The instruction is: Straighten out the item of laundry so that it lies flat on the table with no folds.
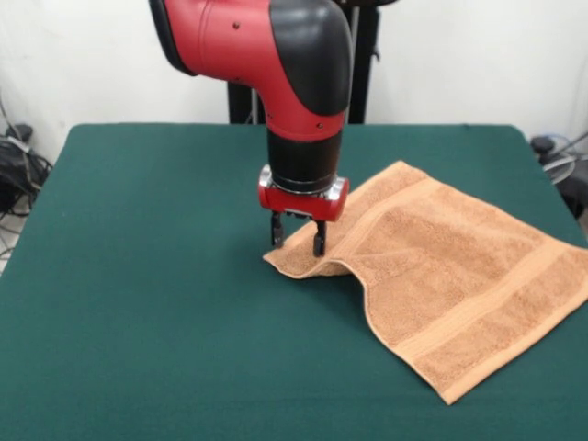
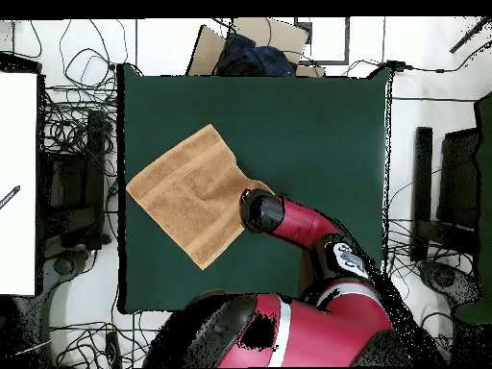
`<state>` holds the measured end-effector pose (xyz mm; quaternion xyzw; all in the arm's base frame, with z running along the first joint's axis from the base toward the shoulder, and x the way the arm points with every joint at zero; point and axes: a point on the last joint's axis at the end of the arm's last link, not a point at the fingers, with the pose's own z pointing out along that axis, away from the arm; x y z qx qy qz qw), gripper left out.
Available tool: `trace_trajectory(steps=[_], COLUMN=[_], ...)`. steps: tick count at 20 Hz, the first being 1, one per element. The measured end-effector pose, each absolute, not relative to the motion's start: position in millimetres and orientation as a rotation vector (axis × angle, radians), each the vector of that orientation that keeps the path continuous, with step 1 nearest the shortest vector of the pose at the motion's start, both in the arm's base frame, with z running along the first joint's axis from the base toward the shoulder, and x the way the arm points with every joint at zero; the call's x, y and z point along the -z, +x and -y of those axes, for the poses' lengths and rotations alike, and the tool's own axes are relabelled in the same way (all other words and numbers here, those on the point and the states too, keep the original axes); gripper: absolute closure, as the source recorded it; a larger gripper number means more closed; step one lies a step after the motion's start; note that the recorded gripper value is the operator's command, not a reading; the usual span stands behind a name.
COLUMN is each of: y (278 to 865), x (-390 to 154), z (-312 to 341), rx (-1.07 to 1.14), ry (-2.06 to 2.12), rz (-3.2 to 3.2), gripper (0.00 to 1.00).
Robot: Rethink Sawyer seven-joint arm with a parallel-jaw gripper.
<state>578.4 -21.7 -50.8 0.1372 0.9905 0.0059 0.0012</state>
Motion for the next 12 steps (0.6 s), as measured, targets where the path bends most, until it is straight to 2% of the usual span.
trace_trajectory(steps=[12], y=[580.3], x=[52.9], z=[19.8], rx=[-0.011], ry=[0.419], rz=[-3.109], gripper=[0.0])
